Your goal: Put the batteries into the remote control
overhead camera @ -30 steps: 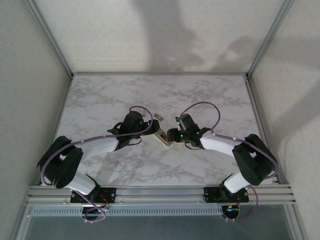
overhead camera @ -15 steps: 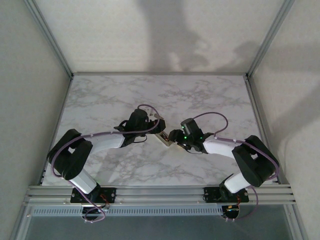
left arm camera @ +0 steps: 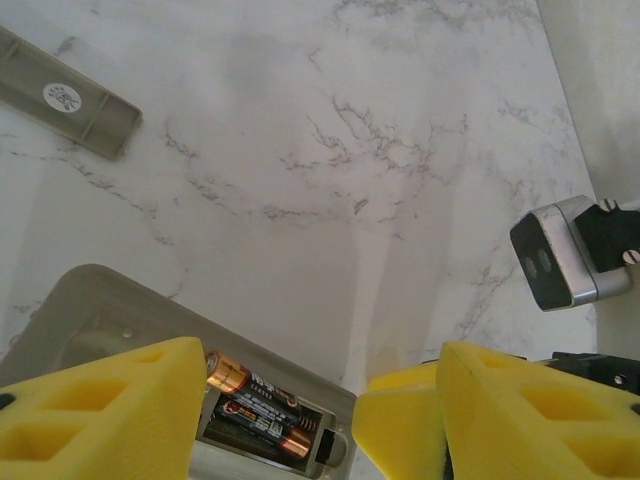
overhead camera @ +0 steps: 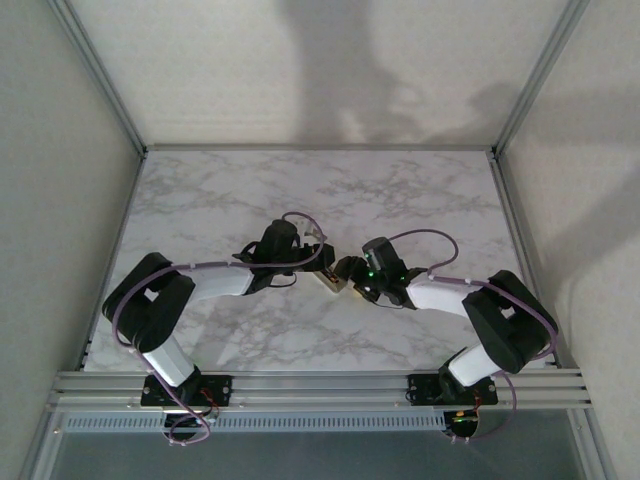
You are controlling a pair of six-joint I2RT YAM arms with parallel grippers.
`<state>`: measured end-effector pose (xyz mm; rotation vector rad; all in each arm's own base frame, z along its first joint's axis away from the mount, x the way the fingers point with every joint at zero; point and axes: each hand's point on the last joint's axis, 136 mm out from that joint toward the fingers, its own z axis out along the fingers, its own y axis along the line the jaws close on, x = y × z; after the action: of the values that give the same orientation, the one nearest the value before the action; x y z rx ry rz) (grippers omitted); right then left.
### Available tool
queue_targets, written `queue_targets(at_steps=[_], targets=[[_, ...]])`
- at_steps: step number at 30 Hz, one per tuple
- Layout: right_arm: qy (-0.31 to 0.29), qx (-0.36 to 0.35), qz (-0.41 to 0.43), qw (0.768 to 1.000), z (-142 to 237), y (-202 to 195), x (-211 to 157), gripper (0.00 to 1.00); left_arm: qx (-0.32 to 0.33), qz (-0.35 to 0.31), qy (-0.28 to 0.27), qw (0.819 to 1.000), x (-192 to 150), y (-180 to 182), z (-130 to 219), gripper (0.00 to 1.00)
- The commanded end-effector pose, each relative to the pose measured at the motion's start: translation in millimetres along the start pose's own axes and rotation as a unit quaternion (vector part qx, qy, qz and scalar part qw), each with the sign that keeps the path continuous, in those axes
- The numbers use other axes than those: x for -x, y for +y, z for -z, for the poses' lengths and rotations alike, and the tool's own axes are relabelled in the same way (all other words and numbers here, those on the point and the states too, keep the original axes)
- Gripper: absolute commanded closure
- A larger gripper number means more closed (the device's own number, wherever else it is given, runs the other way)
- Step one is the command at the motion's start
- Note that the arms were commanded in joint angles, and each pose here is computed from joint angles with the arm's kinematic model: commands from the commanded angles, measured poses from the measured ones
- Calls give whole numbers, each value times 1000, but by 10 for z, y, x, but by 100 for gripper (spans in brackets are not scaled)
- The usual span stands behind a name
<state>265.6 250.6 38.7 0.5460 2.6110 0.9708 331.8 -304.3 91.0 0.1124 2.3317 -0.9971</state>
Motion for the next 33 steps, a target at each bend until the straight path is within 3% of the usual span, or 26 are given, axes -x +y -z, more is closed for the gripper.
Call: queue_targets(at_steps=[1, 9, 33], targets=[[2, -6, -21, 1000, 46, -51, -38, 32, -19, -12, 2, 1000, 6, -73, -47, 38], [5, -9, -24, 1000, 54, -51, -130, 36, -24, -5, 12, 1000, -49, -55, -95, 42], [3, -23, -17, 1000, -43, -91, -159, 40, -18, -8, 17, 1000, -15, -21, -236, 41]])
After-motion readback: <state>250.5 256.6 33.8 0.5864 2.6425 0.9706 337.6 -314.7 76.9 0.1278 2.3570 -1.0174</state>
